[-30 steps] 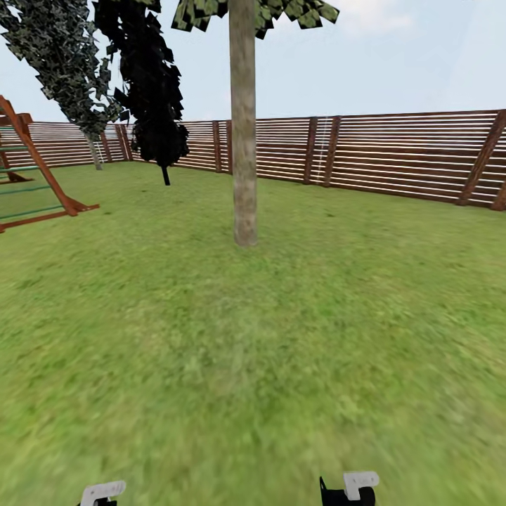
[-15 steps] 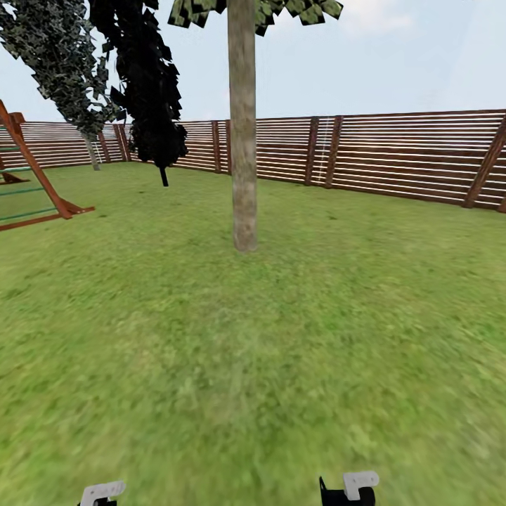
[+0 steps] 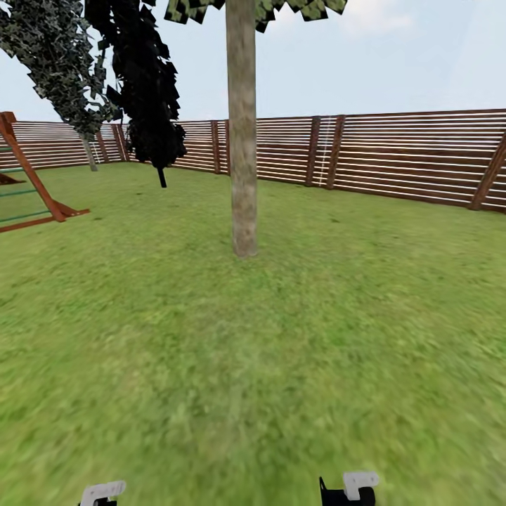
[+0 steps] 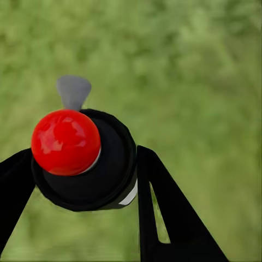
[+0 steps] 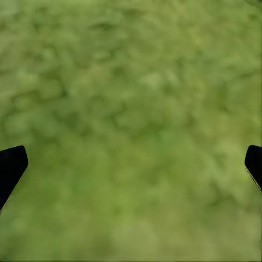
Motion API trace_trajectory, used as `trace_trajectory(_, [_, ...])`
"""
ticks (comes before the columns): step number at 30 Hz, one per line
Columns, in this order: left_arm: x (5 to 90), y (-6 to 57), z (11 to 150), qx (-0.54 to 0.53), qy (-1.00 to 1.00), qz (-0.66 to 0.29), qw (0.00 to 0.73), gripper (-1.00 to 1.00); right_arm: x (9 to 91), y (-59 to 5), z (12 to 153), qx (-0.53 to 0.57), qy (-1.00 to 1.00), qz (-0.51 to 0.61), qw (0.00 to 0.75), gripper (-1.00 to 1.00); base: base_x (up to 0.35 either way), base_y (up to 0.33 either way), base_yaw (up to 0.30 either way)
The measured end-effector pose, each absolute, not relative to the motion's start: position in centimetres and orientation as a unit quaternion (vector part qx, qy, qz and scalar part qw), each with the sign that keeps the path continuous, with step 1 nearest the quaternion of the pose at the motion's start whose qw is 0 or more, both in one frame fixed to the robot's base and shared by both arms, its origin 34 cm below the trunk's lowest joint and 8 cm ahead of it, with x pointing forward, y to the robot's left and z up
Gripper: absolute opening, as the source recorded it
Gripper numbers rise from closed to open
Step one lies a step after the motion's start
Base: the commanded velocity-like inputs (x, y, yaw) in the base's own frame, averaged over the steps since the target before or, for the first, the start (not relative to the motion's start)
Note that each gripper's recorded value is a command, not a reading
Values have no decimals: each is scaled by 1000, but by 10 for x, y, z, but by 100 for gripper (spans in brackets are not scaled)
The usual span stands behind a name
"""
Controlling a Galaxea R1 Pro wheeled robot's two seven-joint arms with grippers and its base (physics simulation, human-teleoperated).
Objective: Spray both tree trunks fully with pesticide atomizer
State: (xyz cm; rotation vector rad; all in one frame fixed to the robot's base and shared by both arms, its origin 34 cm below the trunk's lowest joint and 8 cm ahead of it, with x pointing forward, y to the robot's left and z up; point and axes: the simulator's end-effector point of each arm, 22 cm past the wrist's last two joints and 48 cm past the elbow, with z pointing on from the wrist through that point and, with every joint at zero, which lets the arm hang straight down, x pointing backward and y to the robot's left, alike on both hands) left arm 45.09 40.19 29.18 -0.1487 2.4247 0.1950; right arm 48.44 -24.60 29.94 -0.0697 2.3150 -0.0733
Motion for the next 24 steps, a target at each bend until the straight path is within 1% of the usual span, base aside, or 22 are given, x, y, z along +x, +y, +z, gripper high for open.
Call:
trace_trajectory(21, [450, 402, 291, -57, 934, 75, 344, -100, 484, -246, 299, -28, 915, -29, 401, 100, 341, 0, 0])
trace_trajectory(24, [450, 402, 291, -57, 934, 75, 344, -100, 484, -245, 299, -28, 915, -29, 401, 100, 341, 0, 122])
